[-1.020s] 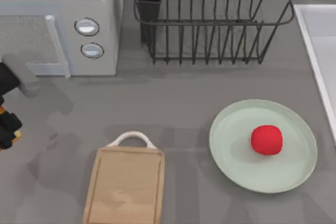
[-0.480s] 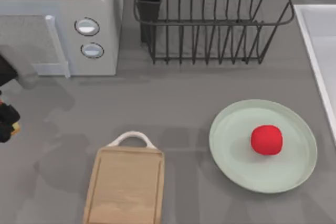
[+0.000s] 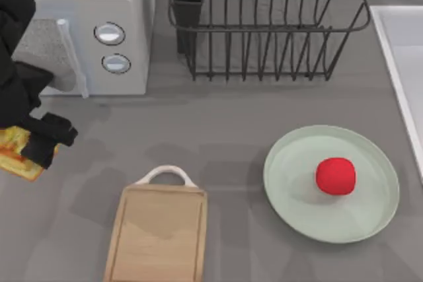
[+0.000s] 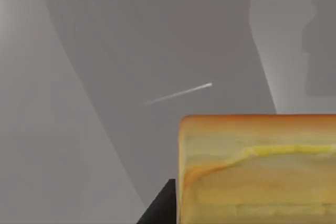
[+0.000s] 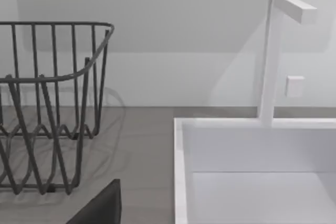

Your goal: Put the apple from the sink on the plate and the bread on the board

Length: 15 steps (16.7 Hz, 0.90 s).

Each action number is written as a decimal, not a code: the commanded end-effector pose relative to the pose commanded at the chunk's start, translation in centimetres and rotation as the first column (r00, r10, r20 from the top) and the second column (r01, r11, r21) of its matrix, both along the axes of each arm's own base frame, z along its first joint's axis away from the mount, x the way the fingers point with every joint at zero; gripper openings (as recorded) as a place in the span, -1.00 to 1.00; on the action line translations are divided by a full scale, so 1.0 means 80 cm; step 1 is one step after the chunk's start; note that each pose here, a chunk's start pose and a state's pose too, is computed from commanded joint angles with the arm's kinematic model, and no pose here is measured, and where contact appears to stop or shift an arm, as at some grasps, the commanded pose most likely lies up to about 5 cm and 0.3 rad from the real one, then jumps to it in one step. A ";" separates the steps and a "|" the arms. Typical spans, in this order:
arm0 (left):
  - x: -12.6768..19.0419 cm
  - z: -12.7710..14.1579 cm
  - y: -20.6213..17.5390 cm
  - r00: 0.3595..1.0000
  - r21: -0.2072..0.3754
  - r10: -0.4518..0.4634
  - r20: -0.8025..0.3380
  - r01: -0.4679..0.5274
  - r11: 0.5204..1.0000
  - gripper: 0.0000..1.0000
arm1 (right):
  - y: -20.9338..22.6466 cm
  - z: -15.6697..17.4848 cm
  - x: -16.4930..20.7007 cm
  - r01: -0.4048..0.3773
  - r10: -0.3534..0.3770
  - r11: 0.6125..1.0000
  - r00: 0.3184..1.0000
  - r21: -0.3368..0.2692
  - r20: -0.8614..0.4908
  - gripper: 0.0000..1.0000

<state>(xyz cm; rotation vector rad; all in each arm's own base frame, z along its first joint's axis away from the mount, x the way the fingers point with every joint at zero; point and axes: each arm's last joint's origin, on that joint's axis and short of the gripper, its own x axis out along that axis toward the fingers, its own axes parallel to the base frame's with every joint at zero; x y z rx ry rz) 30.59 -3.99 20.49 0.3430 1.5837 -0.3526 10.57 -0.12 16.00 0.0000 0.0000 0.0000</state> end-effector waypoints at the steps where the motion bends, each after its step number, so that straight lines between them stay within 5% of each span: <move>1: 0.001 -0.003 -0.010 0.996 0.007 0.085 -0.008 -0.085 0.996 -1.00 | 0.000 0.000 0.000 0.000 0.000 1.000 1.000 0.000 0.000 1.00; 4: 0.000 -0.012 -0.042 0.934 0.042 0.356 -0.026 -0.355 0.934 -1.00 | 0.000 0.000 0.000 0.000 0.000 1.000 1.000 0.000 0.000 1.00; 7: -0.007 -0.024 -0.074 0.789 0.092 0.613 -0.026 -0.609 0.788 -1.00 | 0.000 0.000 0.000 0.000 0.000 1.000 1.000 0.000 0.000 1.00; 11: -0.022 -0.039 -0.117 0.472 0.152 0.881 0.026 -0.873 0.463 -1.00 | 0.000 0.000 0.000 0.000 0.000 1.000 1.000 0.000 0.000 1.00; 15: -0.041 -0.044 -0.157 0.104 0.133 0.990 0.098 -0.987 0.091 -1.00 | 0.000 0.000 0.000 0.000 0.000 1.000 1.000 0.000 0.000 1.00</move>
